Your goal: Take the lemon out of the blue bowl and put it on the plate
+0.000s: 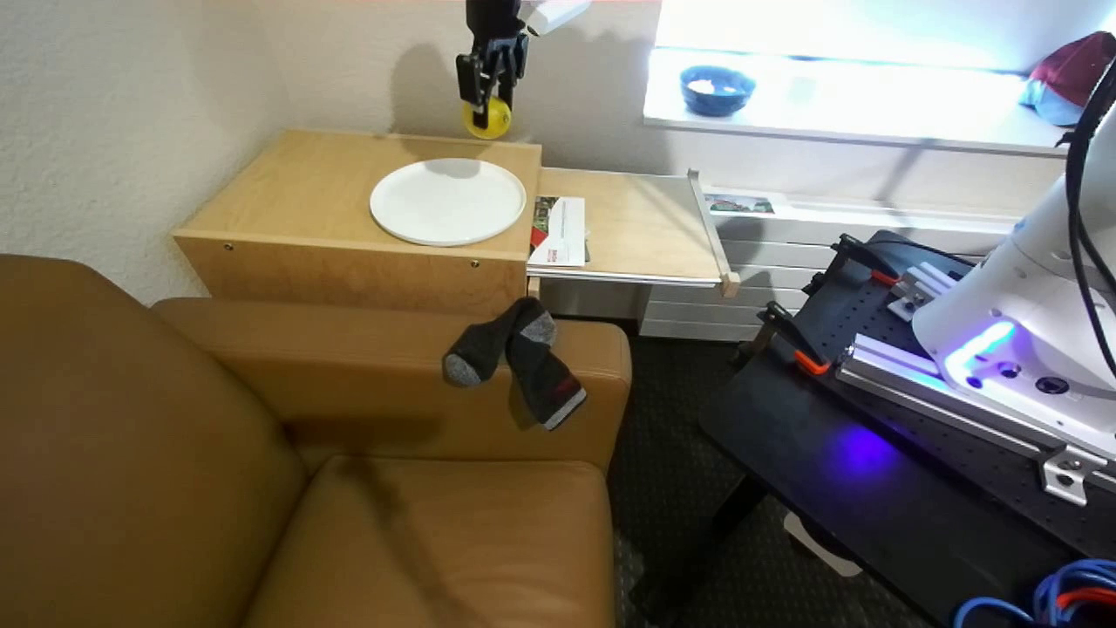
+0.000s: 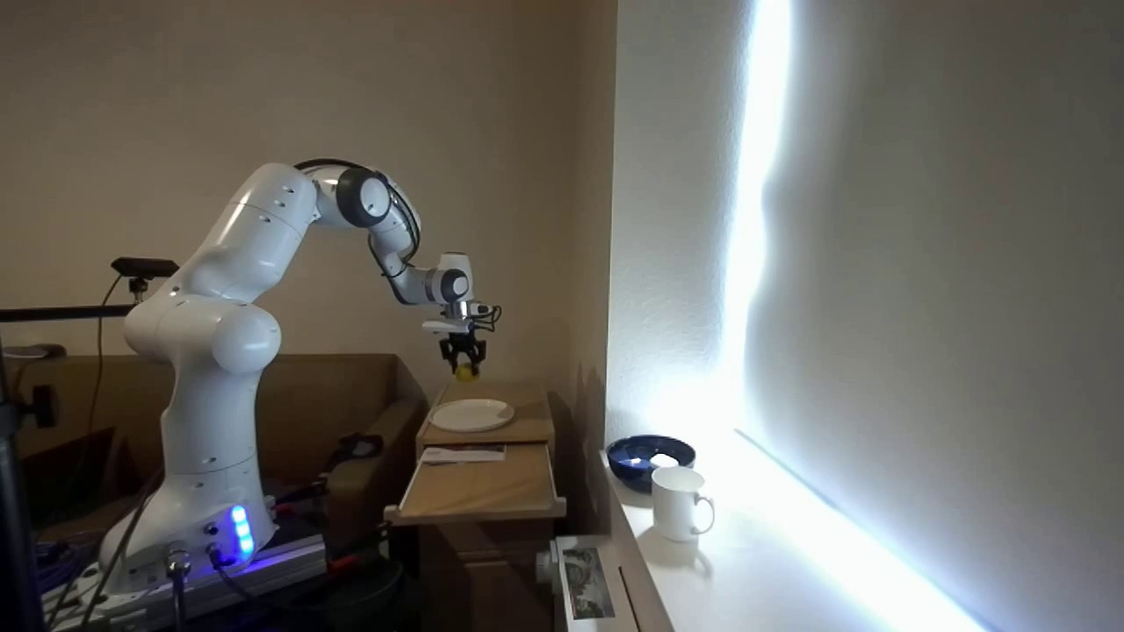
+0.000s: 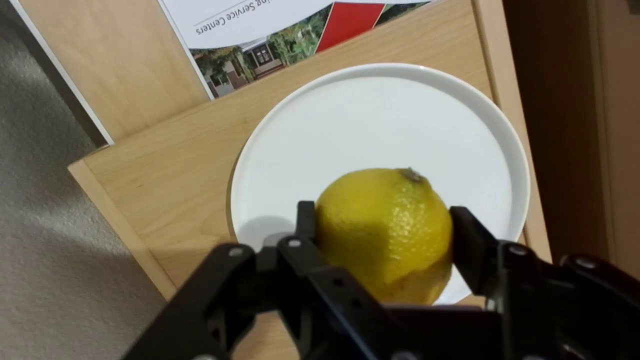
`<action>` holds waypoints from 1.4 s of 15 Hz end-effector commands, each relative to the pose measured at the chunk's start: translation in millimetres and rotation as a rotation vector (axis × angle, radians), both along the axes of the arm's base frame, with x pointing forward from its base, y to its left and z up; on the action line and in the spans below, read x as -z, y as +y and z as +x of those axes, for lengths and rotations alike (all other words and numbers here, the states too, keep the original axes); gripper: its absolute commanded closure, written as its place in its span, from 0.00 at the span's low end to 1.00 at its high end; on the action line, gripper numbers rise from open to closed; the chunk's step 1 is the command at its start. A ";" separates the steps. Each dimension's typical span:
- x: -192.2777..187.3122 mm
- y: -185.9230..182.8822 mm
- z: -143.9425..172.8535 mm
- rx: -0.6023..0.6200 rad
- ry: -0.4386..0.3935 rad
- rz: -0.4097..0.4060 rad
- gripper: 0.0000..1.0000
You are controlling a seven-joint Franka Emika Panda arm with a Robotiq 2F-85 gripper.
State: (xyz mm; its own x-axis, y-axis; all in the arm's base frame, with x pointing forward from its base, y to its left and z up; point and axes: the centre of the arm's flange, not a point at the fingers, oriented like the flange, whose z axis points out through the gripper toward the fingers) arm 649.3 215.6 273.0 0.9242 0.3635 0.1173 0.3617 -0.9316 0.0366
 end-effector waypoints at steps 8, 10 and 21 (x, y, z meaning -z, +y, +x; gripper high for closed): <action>22.1 16.2 10.6 -0.042 -0.011 0.004 0.58; 31.0 15.1 12.1 -0.047 0.010 0.003 0.58; 49.2 22.9 10.4 -0.133 0.049 0.007 0.58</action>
